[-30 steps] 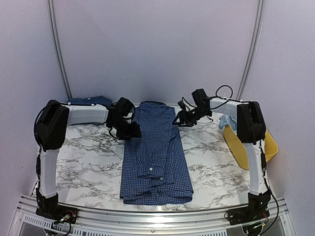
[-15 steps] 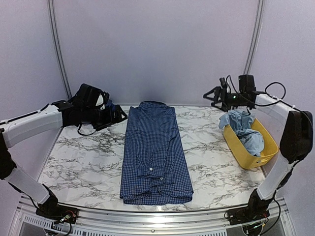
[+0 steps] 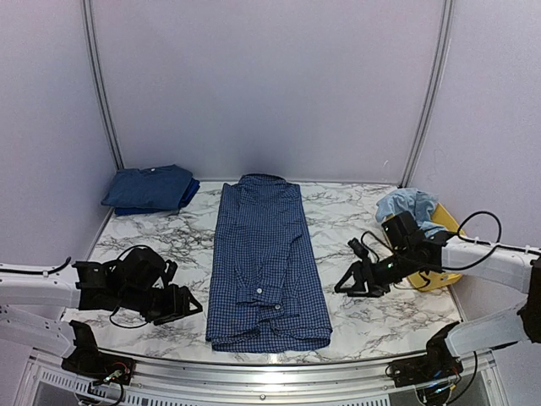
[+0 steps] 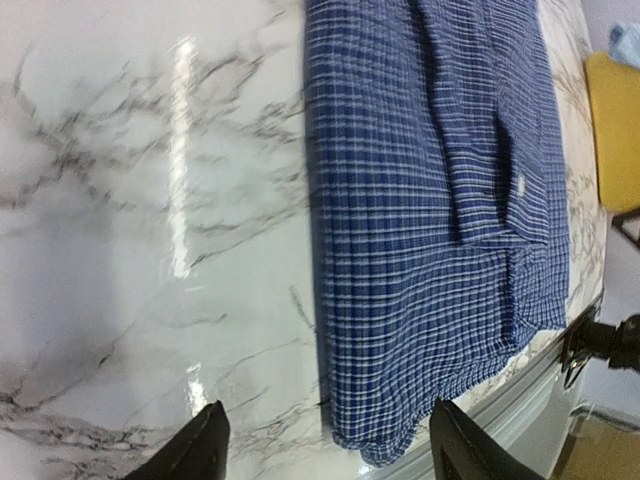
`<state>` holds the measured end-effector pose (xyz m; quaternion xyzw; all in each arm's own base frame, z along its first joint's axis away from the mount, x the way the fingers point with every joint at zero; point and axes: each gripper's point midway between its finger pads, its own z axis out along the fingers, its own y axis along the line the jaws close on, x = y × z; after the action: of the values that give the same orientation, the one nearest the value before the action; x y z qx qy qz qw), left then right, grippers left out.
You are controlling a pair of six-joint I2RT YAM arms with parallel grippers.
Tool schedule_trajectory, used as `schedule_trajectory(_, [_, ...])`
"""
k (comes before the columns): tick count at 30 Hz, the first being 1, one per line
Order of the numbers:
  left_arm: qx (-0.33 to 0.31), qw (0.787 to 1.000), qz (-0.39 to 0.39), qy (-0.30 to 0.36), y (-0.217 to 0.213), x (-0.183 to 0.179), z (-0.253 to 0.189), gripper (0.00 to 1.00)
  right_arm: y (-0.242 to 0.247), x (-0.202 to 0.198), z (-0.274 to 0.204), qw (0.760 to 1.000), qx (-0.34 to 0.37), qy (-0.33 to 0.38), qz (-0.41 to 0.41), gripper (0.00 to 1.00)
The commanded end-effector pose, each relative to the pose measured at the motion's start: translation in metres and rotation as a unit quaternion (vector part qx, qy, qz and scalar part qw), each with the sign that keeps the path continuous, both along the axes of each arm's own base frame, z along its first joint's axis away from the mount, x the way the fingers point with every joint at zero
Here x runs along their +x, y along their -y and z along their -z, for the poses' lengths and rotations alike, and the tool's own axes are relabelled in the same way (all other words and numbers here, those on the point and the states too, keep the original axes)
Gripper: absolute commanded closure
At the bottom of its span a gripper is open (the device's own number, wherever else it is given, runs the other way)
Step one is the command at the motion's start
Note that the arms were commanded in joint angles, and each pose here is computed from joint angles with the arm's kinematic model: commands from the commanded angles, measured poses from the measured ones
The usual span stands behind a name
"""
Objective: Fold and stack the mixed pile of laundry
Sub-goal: Pick up the rectangle-folded T-shirt from the center of the board.
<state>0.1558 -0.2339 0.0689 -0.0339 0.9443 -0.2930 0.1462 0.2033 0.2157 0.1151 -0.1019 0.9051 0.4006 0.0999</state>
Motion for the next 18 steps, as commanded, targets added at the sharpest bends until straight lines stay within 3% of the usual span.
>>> schedule_trajectory(1, [-0.034,0.998,-0.043,-0.01,0.001,-0.007,0.005,0.36,0.004,-0.027,0.039,0.998,-0.042,-0.039,0.006,0.4])
schedule_trajectory(8, [-0.069,0.997,-0.04,-0.006,0.018,-0.017,0.019,0.42,-0.002,-0.046,0.064,0.998,-0.017,-0.06,0.01,0.46])
schedule_trajectory(18, [-0.054,0.998,-0.009,-0.021,0.043,-0.032,0.042,0.49,-0.027,-0.052,0.073,0.997,0.021,-0.07,0.001,0.5])
